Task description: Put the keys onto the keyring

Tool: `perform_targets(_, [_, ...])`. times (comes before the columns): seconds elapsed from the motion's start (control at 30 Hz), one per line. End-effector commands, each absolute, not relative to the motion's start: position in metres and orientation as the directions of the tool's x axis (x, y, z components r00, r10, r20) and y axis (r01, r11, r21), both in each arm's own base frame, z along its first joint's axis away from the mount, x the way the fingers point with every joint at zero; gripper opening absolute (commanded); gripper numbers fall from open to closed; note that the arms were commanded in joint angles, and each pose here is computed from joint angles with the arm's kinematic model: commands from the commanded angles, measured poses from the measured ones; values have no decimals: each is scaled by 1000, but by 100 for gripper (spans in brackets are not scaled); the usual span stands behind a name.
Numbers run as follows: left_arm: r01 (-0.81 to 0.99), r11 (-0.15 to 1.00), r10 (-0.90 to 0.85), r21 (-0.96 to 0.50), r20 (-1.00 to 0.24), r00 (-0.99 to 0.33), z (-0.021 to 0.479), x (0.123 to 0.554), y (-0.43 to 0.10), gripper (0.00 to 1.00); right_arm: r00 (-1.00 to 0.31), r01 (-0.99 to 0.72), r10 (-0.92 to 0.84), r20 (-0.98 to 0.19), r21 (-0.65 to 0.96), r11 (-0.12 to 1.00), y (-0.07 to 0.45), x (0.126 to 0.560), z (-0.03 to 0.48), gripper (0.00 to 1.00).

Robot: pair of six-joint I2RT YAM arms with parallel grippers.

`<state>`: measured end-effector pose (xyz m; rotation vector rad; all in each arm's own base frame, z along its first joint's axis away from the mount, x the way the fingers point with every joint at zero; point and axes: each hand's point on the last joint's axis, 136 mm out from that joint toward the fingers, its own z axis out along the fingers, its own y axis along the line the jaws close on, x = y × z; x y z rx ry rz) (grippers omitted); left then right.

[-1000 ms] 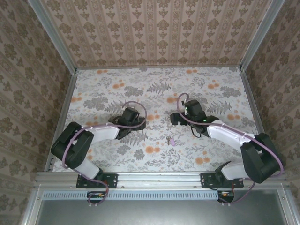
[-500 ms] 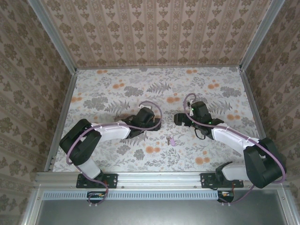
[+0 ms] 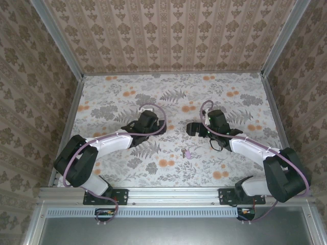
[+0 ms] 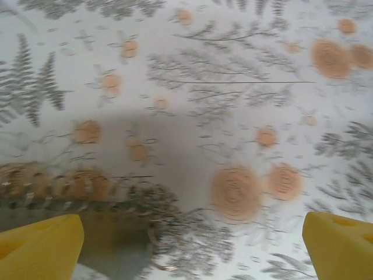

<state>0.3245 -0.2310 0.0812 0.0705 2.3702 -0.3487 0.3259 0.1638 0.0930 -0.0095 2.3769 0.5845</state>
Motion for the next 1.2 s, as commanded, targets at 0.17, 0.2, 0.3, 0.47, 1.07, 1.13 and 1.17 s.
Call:
perform_targets(0.17, [121, 957, -80, -263, -641, -763, 62, 325, -213, 98, -785, -205, 126, -607, 446, 871, 190, 327, 96, 100])
perform_targets(0.2, [122, 957, -80, -265, -640, -764, 62, 325, -213, 98, -781, -212, 125, -612, 448, 869, 192, 328, 100, 100])
perform_targets(0.3, [126, 953, -81, -276, -633, -770, 57, 327, -215, 98, -800, -209, 109, -590, 444, 871, 200, 331, 90, 99])
perform_targets(0.47, [122, 942, -101, -313, -610, -786, 43, 328, -219, 98, -809, -221, 85, -581, 435, 873, 211, 337, 87, 99])
perform_targets(1.07, [62, 931, -167, -360, -570, -804, 14, 337, -197, 98, -788, -373, 1, -615, 479, 795, 267, 342, 87, 92])
perform_targets(1.13, [61, 931, -170, -361, -572, -803, 13, 337, -196, 98, -778, -409, -19, -628, 483, 775, 277, 340, 88, 91])
perform_targets(1.17, [57, 931, -172, -362, -569, -804, 12, 337, -196, 98, -773, -422, -26, -634, 483, 767, 281, 340, 88, 90])
